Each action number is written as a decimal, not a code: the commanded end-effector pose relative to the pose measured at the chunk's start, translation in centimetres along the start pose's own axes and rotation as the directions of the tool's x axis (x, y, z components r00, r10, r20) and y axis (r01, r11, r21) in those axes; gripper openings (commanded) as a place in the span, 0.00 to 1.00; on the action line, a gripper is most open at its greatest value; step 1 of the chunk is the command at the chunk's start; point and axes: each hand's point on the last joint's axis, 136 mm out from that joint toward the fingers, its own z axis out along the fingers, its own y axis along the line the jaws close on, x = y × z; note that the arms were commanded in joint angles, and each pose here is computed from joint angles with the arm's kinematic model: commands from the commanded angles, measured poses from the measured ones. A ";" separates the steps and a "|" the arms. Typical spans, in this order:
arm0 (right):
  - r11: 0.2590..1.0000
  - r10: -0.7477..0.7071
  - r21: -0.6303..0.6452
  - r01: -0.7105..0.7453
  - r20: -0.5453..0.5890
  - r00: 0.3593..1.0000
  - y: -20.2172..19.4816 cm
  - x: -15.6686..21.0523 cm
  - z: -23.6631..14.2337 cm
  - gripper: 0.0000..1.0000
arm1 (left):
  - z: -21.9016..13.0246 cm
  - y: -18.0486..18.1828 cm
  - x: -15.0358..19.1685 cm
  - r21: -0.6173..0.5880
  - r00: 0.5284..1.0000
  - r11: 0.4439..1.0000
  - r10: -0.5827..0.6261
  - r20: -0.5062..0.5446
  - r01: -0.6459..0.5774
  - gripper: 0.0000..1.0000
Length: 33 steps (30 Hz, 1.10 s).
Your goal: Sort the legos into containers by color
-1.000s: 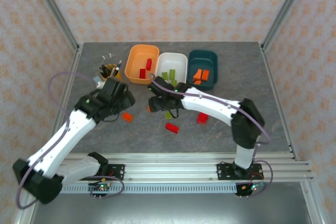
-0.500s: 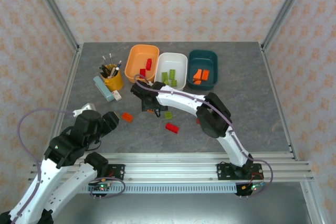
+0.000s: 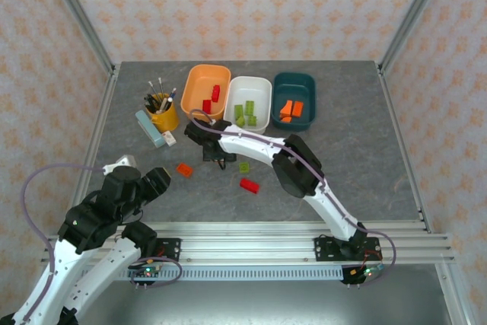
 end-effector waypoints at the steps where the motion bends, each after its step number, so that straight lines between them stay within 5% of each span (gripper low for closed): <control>1: 0.999 0.007 0.045 -0.007 -0.017 1.000 -0.5 0.6 0.2 0.60 | -0.1 0.1 0.1 -0.009 1.000 1.000 -0.002 -0.009 0.002 0.73; 14: 0.999 0.016 0.040 -0.016 0.009 1.000 -0.9 -0.2 -1.7 0.24 | 1.1 -1.6 0.6 0.056 0.999 0.998 0.010 -0.042 -0.008 0.73; 20: 1.000 0.004 0.014 -0.005 0.097 0.995 -2.2 -2.2 -7.1 0.21 | 1.5 -4.5 -0.2 0.128 0.998 0.991 0.040 -0.051 -0.033 0.73; 27: 0.998 0.067 0.007 -0.070 0.186 0.980 -8.5 -5.6 -13.1 0.20 | 2.8 -11.3 -1.9 0.241 0.989 0.965 0.125 -0.080 -0.102 0.73; 33: 0.983 0.155 0.067 -0.173 0.211 0.965 -17.5 -9.3 -13.7 0.19 | 5.3 -18.2 -2.2 0.325 0.967 0.928 0.230 -0.109 -0.184 0.72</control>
